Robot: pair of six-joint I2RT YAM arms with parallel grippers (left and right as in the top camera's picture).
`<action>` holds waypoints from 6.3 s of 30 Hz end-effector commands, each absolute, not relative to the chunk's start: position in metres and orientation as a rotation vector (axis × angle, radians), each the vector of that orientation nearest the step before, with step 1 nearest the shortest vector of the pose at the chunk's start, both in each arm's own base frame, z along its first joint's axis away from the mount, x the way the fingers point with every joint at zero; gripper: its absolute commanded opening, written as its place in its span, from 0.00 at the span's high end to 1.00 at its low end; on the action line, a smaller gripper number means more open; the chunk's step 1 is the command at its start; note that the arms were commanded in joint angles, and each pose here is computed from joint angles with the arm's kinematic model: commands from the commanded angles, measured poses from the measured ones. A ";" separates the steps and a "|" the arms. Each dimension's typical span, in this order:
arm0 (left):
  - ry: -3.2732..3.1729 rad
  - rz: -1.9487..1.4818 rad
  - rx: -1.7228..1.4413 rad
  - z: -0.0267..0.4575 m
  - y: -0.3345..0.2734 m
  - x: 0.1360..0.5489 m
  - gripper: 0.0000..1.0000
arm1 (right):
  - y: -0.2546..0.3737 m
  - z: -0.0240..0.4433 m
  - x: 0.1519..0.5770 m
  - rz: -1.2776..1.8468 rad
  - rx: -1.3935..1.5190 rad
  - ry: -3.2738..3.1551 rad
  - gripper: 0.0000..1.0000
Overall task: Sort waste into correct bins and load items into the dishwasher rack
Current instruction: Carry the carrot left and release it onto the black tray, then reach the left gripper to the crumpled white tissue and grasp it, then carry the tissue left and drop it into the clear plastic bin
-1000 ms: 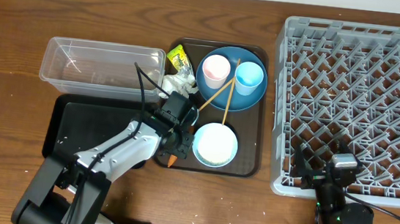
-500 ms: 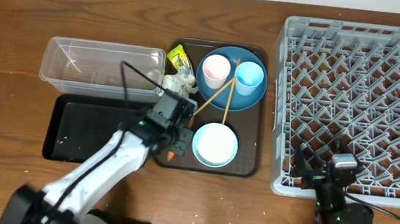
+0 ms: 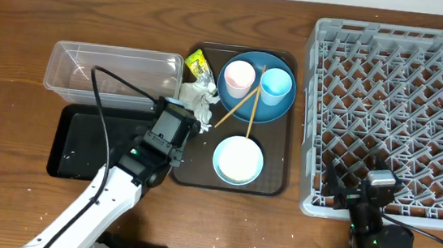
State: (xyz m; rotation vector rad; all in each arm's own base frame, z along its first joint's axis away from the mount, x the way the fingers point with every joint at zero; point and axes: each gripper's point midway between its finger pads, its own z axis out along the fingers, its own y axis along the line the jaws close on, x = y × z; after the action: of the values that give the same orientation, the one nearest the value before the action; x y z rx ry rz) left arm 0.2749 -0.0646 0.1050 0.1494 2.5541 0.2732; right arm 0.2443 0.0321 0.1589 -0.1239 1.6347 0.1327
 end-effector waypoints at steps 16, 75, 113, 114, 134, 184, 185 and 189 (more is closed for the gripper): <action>2.736 0.496 -0.279 0.053 0.026 0.272 0.90 | 0.034 0.159 0.244 0.145 -0.126 1.633 0.01; 2.498 -0.464 -0.046 0.125 -0.110 0.320 0.61 | 0.034 0.159 0.244 0.145 -0.126 1.633 0.01; 2.530 -0.416 0.030 0.042 -0.146 0.370 0.59 | 0.034 0.159 0.244 0.145 -0.126 1.633 0.01; 2.532 -0.415 0.030 0.039 -0.146 0.370 0.59 | 0.034 0.159 0.244 0.145 -0.126 1.633 0.01; 2.530 -0.417 0.031 0.043 -0.146 0.369 0.94 | 0.034 0.159 0.244 0.145 -0.126 1.633 0.01; 2.110 -0.076 -0.420 0.183 0.000 0.382 0.94 | 0.034 0.159 0.244 0.145 -0.126 1.633 0.01; 2.114 -0.070 -0.430 0.178 0.003 0.385 0.94 | 0.034 0.159 0.244 0.145 -0.126 1.633 0.01; 2.148 -0.036 -0.466 0.154 0.016 0.397 0.93 | 0.034 0.159 0.244 0.145 -0.126 1.633 0.01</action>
State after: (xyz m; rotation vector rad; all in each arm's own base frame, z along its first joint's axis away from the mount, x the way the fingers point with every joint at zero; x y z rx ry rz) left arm 0.3901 0.0033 0.1629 -0.4316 2.1383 -0.0812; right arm 0.2443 0.0321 0.1589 -0.1239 1.6347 0.1327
